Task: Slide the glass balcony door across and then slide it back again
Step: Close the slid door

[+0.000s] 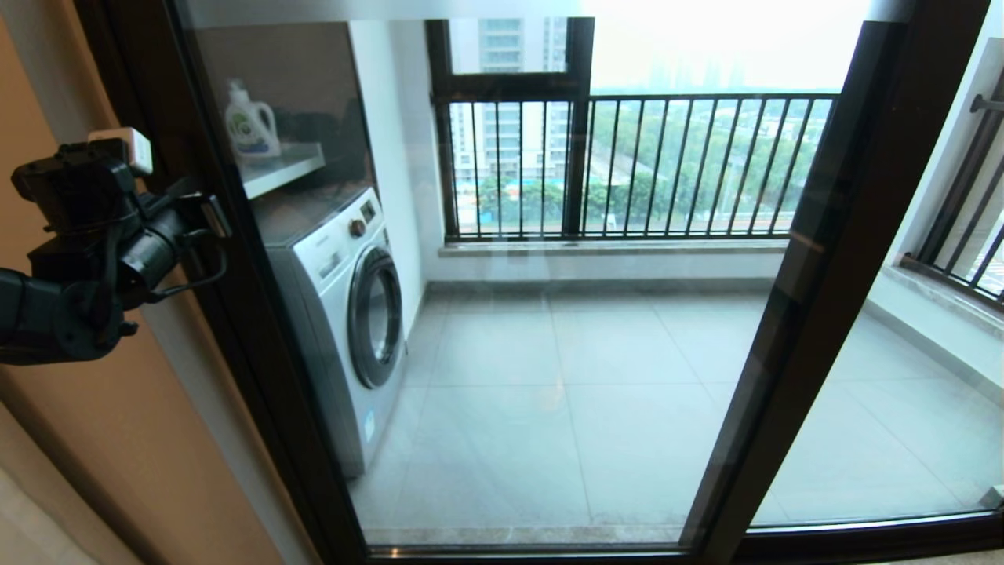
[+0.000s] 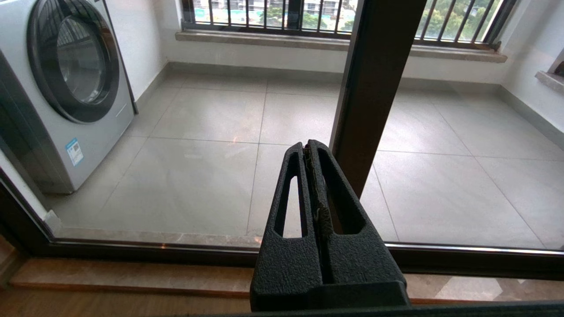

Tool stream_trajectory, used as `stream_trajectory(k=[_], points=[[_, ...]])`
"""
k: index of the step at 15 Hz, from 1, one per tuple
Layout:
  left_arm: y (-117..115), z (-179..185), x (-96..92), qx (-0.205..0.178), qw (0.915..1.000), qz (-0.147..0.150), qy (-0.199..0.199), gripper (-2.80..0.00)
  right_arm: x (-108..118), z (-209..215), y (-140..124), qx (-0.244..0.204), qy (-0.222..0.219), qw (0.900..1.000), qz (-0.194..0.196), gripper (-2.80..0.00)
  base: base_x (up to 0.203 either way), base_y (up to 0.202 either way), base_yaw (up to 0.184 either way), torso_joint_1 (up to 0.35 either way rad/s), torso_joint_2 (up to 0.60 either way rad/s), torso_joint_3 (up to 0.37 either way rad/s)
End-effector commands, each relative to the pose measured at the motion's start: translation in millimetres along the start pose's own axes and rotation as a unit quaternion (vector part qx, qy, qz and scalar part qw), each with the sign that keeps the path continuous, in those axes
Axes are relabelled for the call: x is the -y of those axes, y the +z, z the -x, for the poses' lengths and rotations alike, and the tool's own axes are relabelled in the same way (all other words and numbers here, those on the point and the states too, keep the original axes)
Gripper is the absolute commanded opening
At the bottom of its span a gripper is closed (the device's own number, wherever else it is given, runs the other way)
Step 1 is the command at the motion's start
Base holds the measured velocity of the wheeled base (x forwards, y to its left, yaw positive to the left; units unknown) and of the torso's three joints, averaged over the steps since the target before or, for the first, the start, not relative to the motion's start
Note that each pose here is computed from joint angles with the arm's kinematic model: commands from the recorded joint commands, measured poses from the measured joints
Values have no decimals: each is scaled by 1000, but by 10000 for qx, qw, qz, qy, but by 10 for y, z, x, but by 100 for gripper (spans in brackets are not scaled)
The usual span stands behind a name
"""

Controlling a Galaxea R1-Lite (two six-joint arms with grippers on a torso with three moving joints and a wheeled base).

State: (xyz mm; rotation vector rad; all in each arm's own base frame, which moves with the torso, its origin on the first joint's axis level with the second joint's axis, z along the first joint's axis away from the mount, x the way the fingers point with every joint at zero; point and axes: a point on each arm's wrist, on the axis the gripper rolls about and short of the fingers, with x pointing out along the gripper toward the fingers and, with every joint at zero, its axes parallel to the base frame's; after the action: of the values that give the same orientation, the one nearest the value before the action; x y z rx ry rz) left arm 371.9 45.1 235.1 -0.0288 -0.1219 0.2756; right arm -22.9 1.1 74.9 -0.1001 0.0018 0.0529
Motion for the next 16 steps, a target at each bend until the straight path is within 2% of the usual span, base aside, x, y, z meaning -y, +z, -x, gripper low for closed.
stream_trajectory(k=[1, 4, 6, 10, 11, 13, 15, 16], points=[[42, 23, -14, 62, 10000, 11, 22, -280, 0, -2, -4, -15, 6, 10000, 4, -280, 0, 0, 0, 0, 0, 0], [93, 180, -31, 35, 10000, 7, -82, -280, 0, -2, -4, -15, 6, 10000, 4, -280, 0, 0, 0, 0, 0, 0], [102, 331, -38, -48, 9991, -3, -419, -280, 0, -2, -4, -15, 6, 10000, 4, -280, 0, 0, 0, 0, 0, 0], [132, 424, -30, -47, 9989, -1, -460, -280, 0, -2, -4, -15, 6, 10000, 4, -280, 0, 0, 0, 0, 0, 0], [96, 526, -8, -153, 9985, -8, -527, -280, 0, -2, -4, -15, 6, 10000, 4, -280, 0, 0, 0, 0, 0, 0], [171, 705, -4, -96, 9982, 11, -592, -280, 0, -2, -4, -15, 6, 10000, 4, -280, 0, 0, 0, 0, 0, 0], [248, 846, -41, -9, 9984, 28, -573, -280, 0, -2, -4, -15, 6, 10000, 4, -280, 0, 0, 0, 0, 0, 0], [215, 907, -83, -82, 9986, 26, -517, -280, 0, -2, -4, -15, 6, 10000, 4, -280, 0, 0, 0, 0, 0, 0]])
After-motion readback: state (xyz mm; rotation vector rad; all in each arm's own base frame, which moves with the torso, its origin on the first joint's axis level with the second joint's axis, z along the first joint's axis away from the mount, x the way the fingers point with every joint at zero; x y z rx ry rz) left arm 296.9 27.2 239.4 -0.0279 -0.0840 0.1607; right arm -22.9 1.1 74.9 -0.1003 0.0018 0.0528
